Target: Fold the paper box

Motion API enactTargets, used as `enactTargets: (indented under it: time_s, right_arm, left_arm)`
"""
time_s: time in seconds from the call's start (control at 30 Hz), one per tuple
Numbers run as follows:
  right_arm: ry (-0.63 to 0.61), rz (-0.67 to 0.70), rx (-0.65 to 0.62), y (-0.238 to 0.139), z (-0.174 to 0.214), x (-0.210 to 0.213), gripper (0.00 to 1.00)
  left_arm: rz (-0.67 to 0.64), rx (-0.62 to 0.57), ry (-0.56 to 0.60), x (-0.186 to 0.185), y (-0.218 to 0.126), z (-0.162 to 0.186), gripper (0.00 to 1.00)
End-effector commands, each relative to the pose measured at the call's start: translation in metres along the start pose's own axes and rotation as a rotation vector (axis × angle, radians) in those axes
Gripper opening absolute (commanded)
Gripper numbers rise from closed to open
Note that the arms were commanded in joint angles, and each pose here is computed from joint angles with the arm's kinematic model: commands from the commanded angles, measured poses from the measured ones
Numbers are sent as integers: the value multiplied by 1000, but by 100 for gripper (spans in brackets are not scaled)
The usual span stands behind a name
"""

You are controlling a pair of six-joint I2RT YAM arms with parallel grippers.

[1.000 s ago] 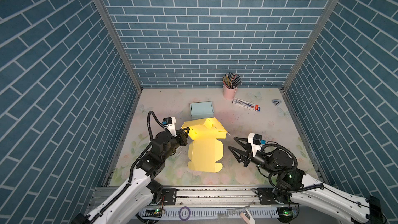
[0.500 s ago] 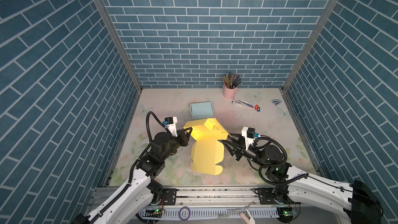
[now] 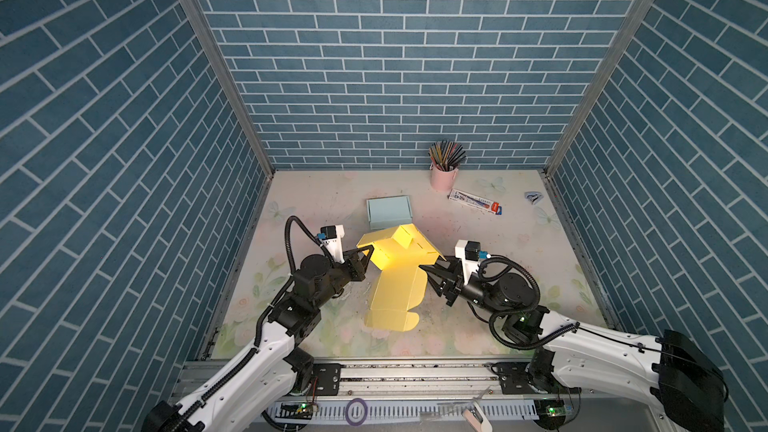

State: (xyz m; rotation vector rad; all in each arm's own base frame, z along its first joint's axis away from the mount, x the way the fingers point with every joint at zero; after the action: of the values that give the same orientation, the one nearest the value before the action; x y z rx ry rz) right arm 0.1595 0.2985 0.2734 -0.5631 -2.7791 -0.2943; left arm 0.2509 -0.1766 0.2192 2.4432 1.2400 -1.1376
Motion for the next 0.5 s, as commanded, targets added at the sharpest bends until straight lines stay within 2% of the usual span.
enactTargets:
  time_s: [0.0,0.23,0.47]
  right_arm:
    - [6,-25,-88,-11,-20,7,39]
    - [-7,36,-123,-32,-24,0,38]
    - [-13,9,-112,-22,-29,5,37]
  left_arm:
    - [26,2,26,-5,-3,1,2]
    - [30,-6,32,-7,-5,-1,2]
    - [28,6,30,-5,-1,1,2]
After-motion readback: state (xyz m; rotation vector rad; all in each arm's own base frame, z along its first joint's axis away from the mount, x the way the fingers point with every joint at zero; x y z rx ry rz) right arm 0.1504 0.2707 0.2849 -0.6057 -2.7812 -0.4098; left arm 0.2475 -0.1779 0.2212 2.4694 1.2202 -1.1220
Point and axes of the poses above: each gripper's point midway between its finger pads, its own y axis out along the fingers, its own x axis along the line the jaws close on, z = x × y, the point moved 1 cm from there along -y, back along the fingers
